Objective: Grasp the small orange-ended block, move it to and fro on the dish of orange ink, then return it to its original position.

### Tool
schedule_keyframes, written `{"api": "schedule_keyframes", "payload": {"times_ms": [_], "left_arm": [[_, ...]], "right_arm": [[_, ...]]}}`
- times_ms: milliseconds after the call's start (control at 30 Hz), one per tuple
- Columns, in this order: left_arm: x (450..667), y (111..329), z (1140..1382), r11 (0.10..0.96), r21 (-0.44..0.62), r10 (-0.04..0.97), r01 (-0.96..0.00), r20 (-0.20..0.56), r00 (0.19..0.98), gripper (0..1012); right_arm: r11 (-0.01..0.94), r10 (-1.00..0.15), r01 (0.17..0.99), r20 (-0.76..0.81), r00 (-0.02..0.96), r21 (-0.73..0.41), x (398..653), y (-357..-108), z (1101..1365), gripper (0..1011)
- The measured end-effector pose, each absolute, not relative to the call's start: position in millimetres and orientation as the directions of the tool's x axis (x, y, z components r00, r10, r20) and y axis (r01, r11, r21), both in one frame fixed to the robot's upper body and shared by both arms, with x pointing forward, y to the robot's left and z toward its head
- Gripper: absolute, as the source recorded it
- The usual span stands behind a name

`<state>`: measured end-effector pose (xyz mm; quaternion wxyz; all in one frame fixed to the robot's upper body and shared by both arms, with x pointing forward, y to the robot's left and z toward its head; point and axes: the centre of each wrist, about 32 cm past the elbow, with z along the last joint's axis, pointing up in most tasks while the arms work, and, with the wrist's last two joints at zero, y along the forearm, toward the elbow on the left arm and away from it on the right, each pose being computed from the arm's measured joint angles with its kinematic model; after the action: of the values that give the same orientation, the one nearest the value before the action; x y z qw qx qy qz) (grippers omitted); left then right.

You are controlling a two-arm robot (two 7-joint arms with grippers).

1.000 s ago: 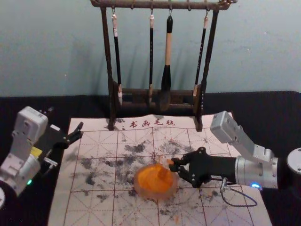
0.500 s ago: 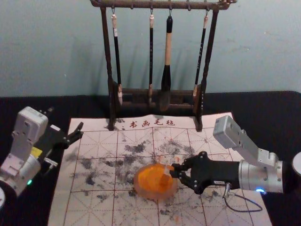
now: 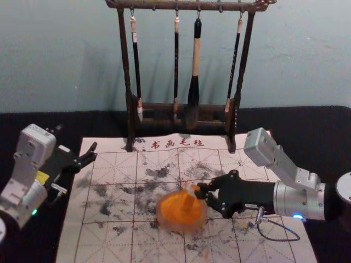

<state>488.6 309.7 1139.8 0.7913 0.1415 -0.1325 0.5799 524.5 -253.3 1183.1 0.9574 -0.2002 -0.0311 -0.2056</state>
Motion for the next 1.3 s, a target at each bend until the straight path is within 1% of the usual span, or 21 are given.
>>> {"api": "schedule_keyframes", "payload": {"times_ms": [400, 800, 1067, 1300], "left_arm": [[489, 310, 1140, 0.287, 0.07, 0.88, -0.955, 0.374, 0.292, 1001], [489, 310, 1140, 0.287, 0.07, 0.88, -0.955, 0.374, 0.292, 1001], [489, 310, 1140, 0.287, 0.07, 0.88, -0.955, 0.374, 0.292, 1002], [489, 310, 1140, 0.287, 0.07, 0.88, -0.955, 0.374, 0.292, 1001]], "right_arm": [[0.812, -0.464, 0.483, 0.141, 0.875, -0.327, 516, -264, 1196, 83], [0.769, -0.553, 0.561, 0.12, 0.824, -0.306, 498, -288, 1210, 83], [0.737, -0.601, 0.605, 0.117, 0.791, -0.301, 486, -302, 1213, 83], [0.717, -0.626, 0.626, 0.11, 0.772, -0.308, 478, -310, 1211, 83]]}}
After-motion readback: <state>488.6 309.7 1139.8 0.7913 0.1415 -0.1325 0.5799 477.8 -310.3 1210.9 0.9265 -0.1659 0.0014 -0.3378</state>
